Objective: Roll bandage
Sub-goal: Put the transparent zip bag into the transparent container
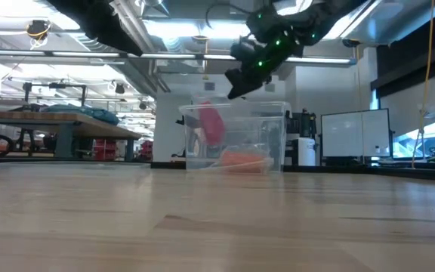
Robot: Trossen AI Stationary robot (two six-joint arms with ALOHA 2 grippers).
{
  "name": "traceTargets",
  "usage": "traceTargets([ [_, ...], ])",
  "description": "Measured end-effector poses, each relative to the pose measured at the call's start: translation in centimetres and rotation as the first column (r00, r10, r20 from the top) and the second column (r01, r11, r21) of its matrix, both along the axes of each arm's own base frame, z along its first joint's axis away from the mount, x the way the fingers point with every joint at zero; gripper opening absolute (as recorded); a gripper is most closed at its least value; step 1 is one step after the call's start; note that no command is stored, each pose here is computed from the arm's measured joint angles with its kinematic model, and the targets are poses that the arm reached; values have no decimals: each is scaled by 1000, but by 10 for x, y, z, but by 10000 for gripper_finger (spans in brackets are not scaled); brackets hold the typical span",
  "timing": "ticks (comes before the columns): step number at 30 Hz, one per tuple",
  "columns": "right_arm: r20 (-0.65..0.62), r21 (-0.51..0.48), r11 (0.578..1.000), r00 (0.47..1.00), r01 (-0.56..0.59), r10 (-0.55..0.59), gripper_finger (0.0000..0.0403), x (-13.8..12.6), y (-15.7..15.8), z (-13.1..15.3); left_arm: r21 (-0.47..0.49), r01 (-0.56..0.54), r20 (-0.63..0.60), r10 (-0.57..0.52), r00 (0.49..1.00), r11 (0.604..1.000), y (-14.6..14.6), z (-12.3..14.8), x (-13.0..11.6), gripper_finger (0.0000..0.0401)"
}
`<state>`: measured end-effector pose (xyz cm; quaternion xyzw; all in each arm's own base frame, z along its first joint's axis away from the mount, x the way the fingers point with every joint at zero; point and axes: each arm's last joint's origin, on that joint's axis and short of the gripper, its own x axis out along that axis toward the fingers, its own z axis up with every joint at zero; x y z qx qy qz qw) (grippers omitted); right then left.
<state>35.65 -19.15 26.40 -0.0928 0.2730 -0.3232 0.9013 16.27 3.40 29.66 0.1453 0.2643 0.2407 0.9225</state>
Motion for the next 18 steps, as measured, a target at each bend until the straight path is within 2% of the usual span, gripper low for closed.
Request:
traceTargets([
  [9, -24, 34, 998, 998, 50, -49, 8, 5, -6, -18, -16, -7, 5, 7, 1000, 1000, 0, -1, 0, 188],
  [13, -18, 18, 997, 997, 79, -78, 8, 4, -6, -13, -15, -6, 4, 6, 1000, 1000, 0, -1, 0, 188],
  [18, 48, -16, 996, 995, 89, -88, 8, 8, -8, 8, -15, -7, 2, 7, 1000, 1000, 0, -1, 0, 188],
])
